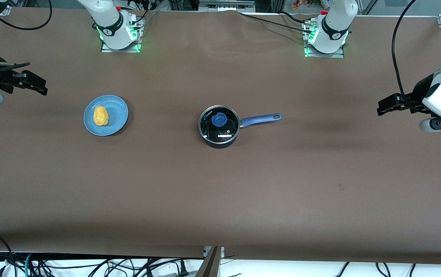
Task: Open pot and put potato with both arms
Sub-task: 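Reach the left gripper to the blue knob of the glass lid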
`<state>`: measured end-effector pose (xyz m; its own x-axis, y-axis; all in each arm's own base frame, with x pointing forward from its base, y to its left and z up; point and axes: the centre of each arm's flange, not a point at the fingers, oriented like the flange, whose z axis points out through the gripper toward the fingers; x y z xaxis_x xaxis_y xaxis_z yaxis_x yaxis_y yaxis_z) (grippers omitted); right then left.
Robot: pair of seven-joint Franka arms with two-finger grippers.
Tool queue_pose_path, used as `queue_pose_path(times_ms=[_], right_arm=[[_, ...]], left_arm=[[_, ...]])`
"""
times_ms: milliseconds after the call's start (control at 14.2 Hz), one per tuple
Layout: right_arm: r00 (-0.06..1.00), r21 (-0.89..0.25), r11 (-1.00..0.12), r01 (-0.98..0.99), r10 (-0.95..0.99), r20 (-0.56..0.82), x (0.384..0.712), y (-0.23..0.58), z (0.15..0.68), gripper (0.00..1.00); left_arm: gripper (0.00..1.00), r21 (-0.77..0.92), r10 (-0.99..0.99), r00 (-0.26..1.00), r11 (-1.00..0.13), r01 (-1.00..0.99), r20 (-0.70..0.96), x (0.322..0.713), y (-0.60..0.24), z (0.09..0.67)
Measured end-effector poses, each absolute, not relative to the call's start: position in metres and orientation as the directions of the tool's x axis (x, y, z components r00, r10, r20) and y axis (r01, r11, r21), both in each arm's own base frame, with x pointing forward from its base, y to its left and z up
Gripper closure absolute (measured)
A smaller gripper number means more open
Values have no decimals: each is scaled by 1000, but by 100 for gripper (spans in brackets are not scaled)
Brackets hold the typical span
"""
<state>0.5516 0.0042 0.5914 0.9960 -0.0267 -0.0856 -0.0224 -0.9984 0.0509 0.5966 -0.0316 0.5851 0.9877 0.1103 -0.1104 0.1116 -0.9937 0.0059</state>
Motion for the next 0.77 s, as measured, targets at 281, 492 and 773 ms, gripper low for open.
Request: queue_pose_path(times_ms=[281,492,773], right_arm=[[995,35,-999,-23,-27,-94,551,6,591,0],[995,33,-999,-24,-27,-94,551,6,591,0],[995,32,-999,-23,-26,-97,551,7,590,0]], left_arm=[[0,6,109,988,-994,110,-110,597,-33,585],[0,49,97,988,-993,103,-122,597,-45,583],[0,117,137,983,-982,151,-120,607,-127,556]])
